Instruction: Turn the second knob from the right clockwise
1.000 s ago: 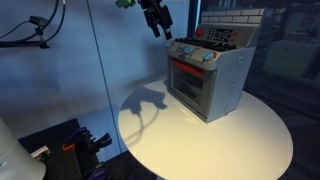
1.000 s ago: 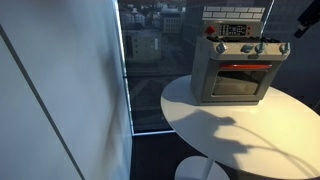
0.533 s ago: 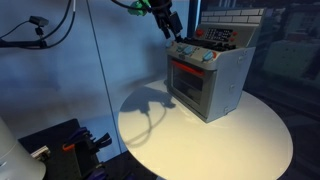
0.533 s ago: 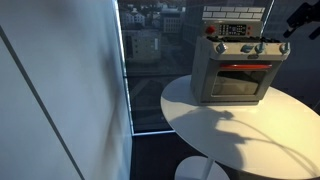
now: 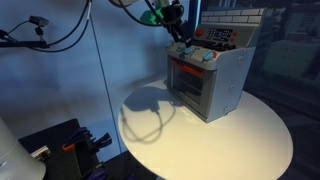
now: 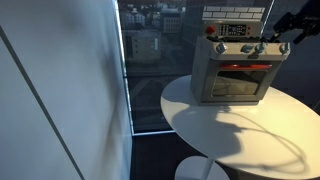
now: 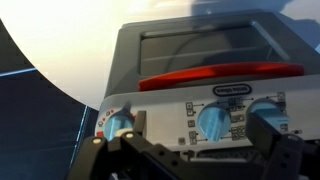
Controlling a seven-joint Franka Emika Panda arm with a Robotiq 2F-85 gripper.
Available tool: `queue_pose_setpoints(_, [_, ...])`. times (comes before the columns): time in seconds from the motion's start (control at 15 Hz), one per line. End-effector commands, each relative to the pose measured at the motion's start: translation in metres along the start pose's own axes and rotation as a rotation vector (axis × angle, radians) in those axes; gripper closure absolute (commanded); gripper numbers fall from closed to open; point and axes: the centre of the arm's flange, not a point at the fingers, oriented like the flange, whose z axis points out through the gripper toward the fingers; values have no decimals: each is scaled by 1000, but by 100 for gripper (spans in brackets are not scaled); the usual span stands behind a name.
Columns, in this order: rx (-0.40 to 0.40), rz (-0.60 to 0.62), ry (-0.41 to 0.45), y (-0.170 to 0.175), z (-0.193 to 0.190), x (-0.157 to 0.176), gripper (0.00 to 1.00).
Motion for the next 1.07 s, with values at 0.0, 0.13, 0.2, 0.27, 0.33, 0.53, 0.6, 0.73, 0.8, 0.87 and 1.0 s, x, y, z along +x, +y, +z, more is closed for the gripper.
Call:
queue_pose_setpoints(0.0, [-4, 33, 16, -6, 15, 22, 0])
queue_pose_setpoints(0.13, [-5, 43, 13, -8, 22, 28, 0])
queue_pose_setpoints(0.2, [-5, 46, 12, -8, 24, 30, 0])
queue_pose_setpoints(0.27, [-6, 49, 10, -9, 27, 31, 0])
queue_pose_setpoints(0.33, [-6, 53, 10, -10, 29, 33, 0])
queue_pose_setpoints(0.53, [-8, 54, 10, -15, 35, 35, 0])
queue_pose_setpoints(0.6, [-9, 55, 7, -16, 36, 35, 0])
queue_pose_setpoints(0.73, [-9, 61, 7, -19, 38, 37, 0])
queue_pose_setpoints(0.8, [-9, 64, 7, -20, 39, 37, 4])
queue_pose_setpoints(0.87, [-10, 65, 7, -21, 39, 38, 8])
queue_pose_setpoints(1.0, [-11, 72, 7, -22, 40, 38, 16])
